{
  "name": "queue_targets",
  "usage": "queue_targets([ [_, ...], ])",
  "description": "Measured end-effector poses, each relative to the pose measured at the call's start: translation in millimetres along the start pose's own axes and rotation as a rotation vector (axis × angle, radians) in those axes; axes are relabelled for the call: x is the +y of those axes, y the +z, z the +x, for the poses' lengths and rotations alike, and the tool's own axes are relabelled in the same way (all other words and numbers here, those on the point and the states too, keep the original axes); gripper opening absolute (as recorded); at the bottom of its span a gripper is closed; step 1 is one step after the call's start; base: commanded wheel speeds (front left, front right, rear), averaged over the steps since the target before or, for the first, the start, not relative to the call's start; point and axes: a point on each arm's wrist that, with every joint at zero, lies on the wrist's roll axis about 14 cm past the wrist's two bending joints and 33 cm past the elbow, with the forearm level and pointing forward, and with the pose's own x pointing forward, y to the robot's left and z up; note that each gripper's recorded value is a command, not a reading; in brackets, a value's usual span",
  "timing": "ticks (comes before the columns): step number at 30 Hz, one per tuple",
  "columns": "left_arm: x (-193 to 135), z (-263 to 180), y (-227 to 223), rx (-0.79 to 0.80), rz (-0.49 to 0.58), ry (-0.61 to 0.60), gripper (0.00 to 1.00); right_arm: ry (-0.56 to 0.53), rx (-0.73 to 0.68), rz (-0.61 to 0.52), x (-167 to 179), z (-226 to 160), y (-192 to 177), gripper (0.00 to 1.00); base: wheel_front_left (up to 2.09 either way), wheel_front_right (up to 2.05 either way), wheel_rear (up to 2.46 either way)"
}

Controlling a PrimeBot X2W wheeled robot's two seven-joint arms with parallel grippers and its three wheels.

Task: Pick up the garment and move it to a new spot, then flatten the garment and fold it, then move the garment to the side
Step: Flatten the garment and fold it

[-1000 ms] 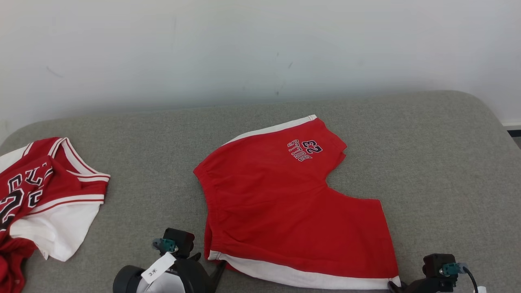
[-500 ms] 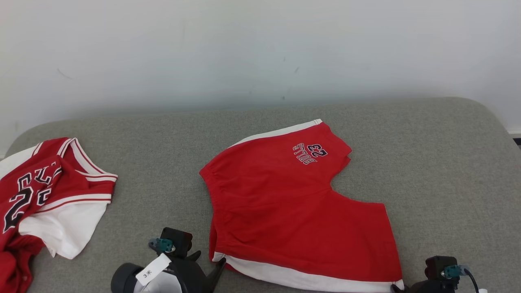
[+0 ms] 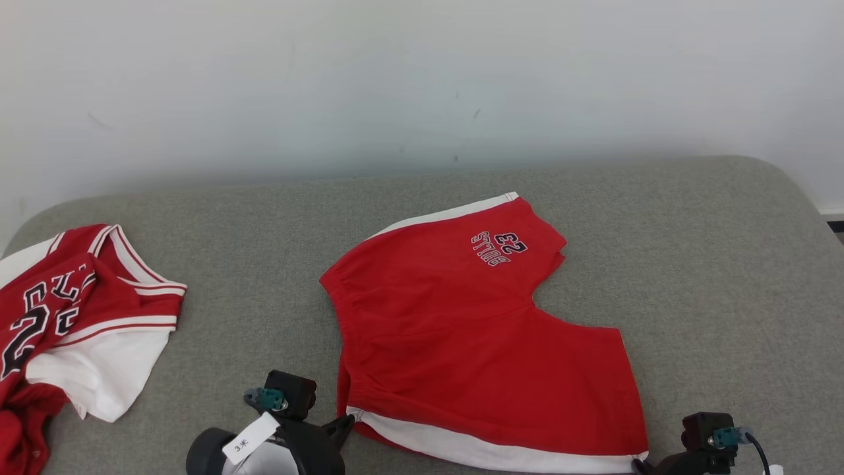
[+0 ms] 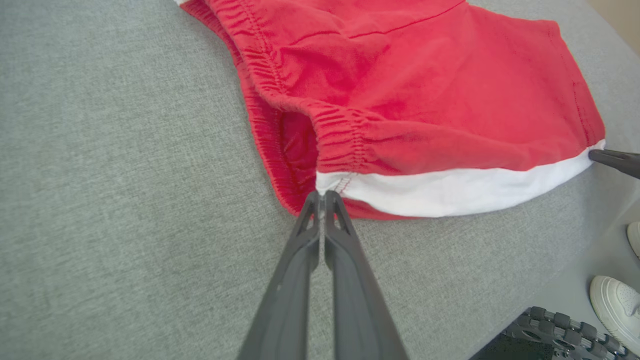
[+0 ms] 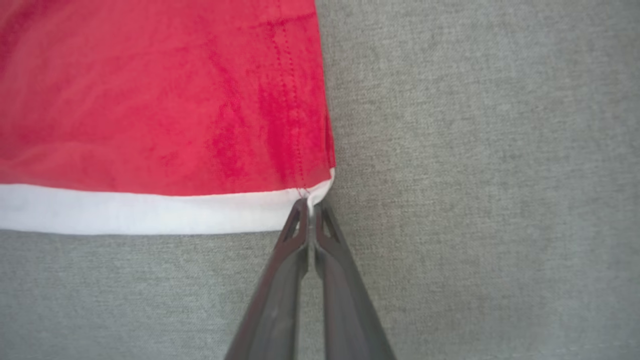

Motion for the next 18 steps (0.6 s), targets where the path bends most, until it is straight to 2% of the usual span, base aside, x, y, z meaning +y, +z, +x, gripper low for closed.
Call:
queue_targets([
  [1,0,0,0,0.001,0.000,-0.001,0.00,0.000,0.000,0.000,0,0,0,0.00,0.00,0.00,0.00],
  [12,1,-1,2,-0.015,-0.011,-0.006,0.00,-0.001,-0.037,0.030,-2,0,10,0.00,0.00,0.00,0.00],
  [18,-1,-7,18,-0.083,-0.034,-0.019,0.00,0.055,-0.139,0.159,3,-12,30,0.00,0.00,0.00,0.00],
])
